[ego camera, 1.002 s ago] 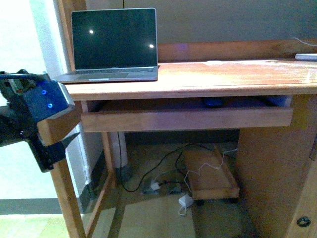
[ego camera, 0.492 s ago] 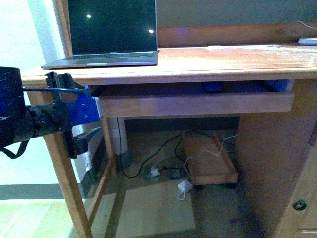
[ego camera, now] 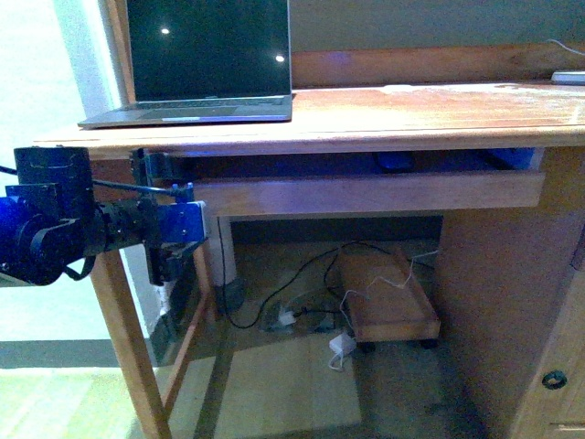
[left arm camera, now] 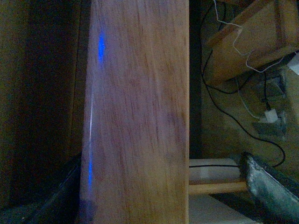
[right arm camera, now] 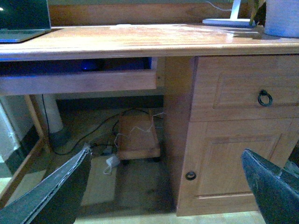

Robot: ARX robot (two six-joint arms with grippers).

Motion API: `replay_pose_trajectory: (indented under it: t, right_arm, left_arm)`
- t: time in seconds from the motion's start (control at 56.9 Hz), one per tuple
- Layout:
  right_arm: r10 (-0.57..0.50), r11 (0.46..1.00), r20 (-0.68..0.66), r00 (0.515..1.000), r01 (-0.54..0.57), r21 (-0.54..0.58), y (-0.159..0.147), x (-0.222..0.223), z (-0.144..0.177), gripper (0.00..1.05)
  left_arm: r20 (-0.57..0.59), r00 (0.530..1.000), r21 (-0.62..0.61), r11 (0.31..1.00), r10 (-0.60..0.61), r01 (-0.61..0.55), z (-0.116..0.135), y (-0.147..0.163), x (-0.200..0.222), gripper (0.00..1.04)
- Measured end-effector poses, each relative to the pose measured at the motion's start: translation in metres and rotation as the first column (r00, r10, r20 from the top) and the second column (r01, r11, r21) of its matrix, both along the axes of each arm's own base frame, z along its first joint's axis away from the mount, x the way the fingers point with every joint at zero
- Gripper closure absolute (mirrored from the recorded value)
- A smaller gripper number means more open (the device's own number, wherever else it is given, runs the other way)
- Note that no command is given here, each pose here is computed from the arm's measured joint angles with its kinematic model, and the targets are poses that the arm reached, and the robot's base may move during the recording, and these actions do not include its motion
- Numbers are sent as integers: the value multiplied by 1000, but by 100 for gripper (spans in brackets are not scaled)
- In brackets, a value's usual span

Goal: Place mouse

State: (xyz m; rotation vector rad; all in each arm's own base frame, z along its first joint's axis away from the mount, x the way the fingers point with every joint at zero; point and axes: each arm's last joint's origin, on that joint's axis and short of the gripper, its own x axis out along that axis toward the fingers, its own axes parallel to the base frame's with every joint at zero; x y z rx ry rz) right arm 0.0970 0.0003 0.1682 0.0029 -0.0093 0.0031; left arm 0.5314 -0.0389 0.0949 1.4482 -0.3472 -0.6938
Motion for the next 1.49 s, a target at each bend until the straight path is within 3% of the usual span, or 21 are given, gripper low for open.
replay_pose_trajectory:
  t: [0.211, 0.387, 0.563, 0.703, 1.143, 1.495]
  right_arm:
    - [0, 1000, 0, 1000, 0, 0, 0, 0, 0, 8]
    - [0, 1000, 0, 1000, 0, 0, 0, 0, 0, 8]
    - [-1, 1000, 0, 1000, 1, 0, 0, 0, 0, 8]
    - [-1, 1000, 0, 1000, 1, 0, 0, 0, 0, 8]
    - [0, 1000, 0, 1000, 0, 0, 0, 0, 0, 8]
    - [0, 1000, 0, 1000, 0, 0, 0, 0, 0, 8]
  left_arm:
    - [-22, 1000, 28, 1000, -1, 2, -3, 1, 3, 8]
    - [-178, 979, 38, 995, 97, -91, 6, 0, -6, 8]
    - [-412, 900, -25, 985, 144, -169, 20, -4, -29, 8]
    - [-508, 854, -87, 980, 109, -177, 26, -5, -51, 8]
    - [-711, 704, -225, 945, 7, -237, 44, -16, -123, 8]
    - [-794, 602, -320, 904, -92, -284, 54, -33, -169, 8]
